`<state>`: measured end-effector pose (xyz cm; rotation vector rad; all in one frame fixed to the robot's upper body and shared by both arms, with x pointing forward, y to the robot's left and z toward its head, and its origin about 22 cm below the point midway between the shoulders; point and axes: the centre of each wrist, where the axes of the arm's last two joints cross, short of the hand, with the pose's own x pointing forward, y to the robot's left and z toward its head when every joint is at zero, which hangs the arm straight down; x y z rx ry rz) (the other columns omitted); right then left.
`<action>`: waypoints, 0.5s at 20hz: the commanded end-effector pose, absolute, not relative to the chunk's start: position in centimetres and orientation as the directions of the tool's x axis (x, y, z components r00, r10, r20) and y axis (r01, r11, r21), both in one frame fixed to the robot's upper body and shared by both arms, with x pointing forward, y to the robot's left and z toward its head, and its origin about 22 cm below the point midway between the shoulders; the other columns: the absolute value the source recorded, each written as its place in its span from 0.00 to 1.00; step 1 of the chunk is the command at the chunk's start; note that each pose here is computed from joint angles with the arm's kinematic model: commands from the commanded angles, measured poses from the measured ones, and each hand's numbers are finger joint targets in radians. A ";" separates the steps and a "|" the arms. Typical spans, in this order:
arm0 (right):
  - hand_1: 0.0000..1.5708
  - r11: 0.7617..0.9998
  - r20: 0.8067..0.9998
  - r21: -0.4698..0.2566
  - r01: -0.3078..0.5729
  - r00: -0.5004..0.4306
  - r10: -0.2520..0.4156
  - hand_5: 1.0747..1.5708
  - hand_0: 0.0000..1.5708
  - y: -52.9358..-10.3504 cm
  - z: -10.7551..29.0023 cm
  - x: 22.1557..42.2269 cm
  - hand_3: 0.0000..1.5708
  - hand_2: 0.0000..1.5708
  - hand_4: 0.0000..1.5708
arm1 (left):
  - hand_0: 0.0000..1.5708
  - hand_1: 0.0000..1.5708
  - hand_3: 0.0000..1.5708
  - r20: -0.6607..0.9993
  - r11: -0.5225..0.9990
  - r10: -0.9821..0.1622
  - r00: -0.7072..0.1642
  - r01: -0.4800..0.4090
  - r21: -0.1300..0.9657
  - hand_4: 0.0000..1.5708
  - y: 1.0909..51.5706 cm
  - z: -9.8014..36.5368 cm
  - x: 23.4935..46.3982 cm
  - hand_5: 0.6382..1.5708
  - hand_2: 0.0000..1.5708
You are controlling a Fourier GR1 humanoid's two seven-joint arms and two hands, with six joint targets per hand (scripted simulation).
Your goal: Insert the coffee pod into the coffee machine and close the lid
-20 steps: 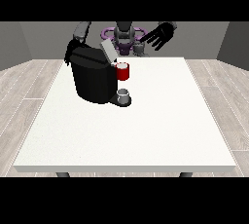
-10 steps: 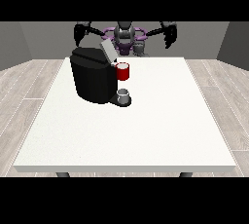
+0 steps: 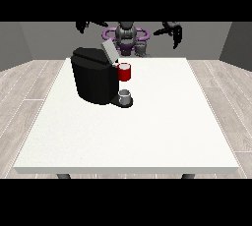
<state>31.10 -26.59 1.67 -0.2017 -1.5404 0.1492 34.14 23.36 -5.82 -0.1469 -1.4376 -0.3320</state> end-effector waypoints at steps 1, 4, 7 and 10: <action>0.00 0.976 0.980 -0.199 0.082 0.000 0.200 1.00 0.00 -26.5 4.5 33.6 0.00 0.00 0.00 | 0.00 0.00 0.00 0.992 0.944 -0.114 0.048 0.317 0.093 0.26 22.4 -2.5 35.8 1.00 0.00; 0.00 0.982 0.984 -0.174 0.069 0.056 0.171 1.00 0.00 -29.1 3.4 33.7 0.00 0.00 0.07 | 0.00 0.00 0.00 0.995 0.938 -0.098 0.034 0.337 0.081 0.25 21.4 -4.1 33.5 1.00 0.00; 0.00 0.991 0.993 -0.098 0.094 0.067 0.092 1.00 0.00 -26.9 3.7 34.7 0.00 0.00 0.00 | 0.00 0.00 0.00 0.995 0.938 -0.101 0.004 0.333 0.094 0.23 21.4 -2.2 34.2 1.00 0.00; 0.00 0.995 0.997 -0.039 0.094 0.075 0.032 1.00 0.00 -28.4 4.8 35.5 0.00 0.00 0.06 | 0.00 0.00 0.00 0.994 0.938 -0.107 -0.029 0.329 0.110 0.23 22.2 -1.6 33.5 1.00 0.00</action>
